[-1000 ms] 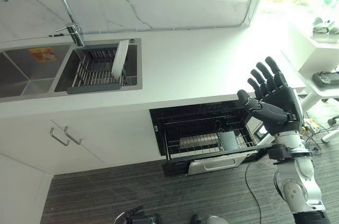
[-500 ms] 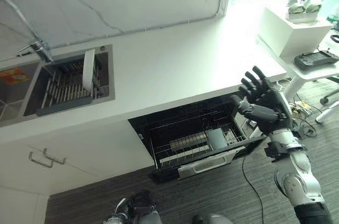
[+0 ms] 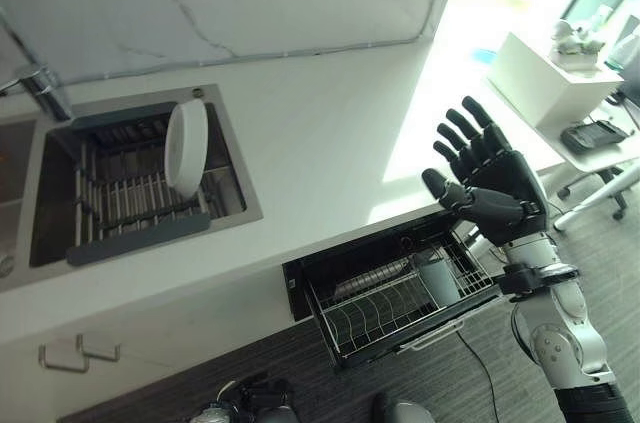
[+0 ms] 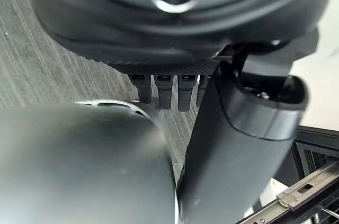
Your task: Place the dishes in the dishwasher.
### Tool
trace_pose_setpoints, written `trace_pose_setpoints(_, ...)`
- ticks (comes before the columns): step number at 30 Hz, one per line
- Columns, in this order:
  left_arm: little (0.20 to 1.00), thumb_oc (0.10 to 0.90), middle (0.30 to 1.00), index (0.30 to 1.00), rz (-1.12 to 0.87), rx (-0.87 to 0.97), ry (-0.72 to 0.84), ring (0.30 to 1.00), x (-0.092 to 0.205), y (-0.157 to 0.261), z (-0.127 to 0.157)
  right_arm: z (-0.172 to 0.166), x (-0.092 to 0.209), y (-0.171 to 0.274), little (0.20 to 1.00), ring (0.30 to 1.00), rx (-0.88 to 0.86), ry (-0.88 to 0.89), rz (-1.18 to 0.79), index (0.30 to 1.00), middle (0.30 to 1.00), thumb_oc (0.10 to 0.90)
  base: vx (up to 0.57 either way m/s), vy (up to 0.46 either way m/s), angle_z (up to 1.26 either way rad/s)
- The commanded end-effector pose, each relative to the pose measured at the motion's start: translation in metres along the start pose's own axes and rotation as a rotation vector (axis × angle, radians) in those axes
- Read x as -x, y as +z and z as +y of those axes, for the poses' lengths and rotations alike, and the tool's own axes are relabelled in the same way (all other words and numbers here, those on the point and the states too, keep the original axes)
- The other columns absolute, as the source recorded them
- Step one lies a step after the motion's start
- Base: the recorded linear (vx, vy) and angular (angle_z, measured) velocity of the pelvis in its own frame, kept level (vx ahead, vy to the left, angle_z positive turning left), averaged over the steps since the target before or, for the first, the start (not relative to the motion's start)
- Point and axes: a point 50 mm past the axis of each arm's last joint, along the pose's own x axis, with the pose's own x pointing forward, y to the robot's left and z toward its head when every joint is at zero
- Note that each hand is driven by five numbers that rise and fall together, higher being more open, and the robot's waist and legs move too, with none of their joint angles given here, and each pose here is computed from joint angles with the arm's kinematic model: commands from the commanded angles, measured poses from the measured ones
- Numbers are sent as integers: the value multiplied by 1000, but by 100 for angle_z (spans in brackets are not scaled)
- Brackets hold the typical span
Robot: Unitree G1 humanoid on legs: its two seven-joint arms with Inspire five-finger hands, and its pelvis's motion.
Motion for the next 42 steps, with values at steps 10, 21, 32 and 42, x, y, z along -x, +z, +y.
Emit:
trace_pose_setpoints(10, 900, 800, 900, 900, 110, -65, -134, 900, 9, -55, -29, 16, -23, 42, 900, 900, 87, 148, -196, 900, 900, 800, 48, 22, 20)
trace_pose_setpoints(21, 900, 800, 900, 900, 32, -184, -179, 900, 8, -43, -34, 58, -57, 12, 900, 900, 21, 290, -53, 900, 900, 800, 9, 28, 18)
trace_pose_setpoints(32, 900, 800, 900, 900, 15, -322, -208, 900, 7, -39, -44, 71, -100, -13, 900, 900, -44, 127, 26, 900, 900, 800, 20, 50, 13)
trace_pose_setpoints(42, 900, 800, 900, 900, -20, -470, -240, 900, 7, -34, -47, 64, -133, -19, 900, 900, -27, 34, 97, 900, 900, 800, 7, 35, 8)
